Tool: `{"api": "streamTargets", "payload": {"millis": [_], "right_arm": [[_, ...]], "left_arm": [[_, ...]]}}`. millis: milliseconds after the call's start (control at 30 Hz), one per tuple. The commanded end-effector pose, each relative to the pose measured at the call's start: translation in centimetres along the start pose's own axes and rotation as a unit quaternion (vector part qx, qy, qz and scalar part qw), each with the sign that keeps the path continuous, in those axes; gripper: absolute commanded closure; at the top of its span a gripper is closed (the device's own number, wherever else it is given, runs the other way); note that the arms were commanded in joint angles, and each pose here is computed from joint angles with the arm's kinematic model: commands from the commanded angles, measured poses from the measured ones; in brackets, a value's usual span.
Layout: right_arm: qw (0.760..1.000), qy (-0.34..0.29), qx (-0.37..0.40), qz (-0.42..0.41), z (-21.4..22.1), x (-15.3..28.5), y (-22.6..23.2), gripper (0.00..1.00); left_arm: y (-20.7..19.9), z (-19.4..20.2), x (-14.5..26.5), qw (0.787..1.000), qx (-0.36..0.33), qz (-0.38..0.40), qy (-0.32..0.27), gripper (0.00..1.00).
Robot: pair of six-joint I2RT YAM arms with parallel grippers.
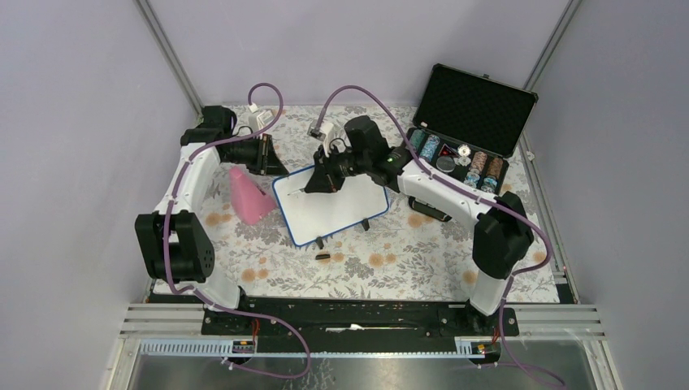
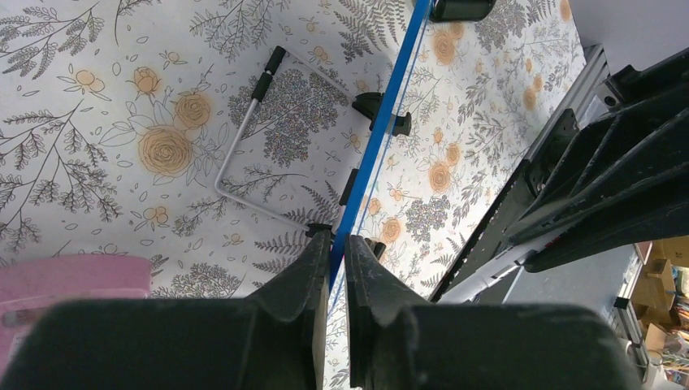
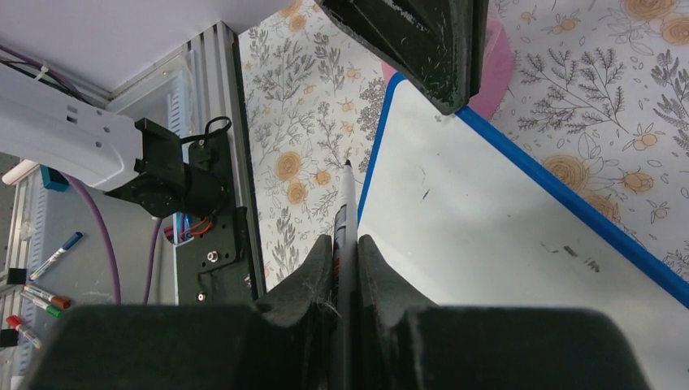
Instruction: Write a sentence on the whiteboard
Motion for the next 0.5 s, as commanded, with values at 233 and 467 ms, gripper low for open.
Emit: {"api": "streamTargets", "payload": {"millis": [233,467], "right_arm": [[0.999,-0.015,0.027,0.028,-2.1,-0.6,-0.7,1.00],[0.998,-0.019,0.048,0.031,-1.6,0.0,-0.4,1.00]], "left_arm": [[-0.3,-0.5,0.1,1.000,-0.013,0.010,-0.009,1.00],[-0.7,-0.5,0.7,0.999,-0.017,0.026,-0.014,0.65]]}}
Point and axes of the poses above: each gripper's point midway between its finger pads, its own x axis back along the fingers, its own y axis along the line the jaws close on, z = x × y, the point moved 1 cm from there along x, back along the fingers, and after that the axes turned 9 degrees about x, right-handed, at the moved point
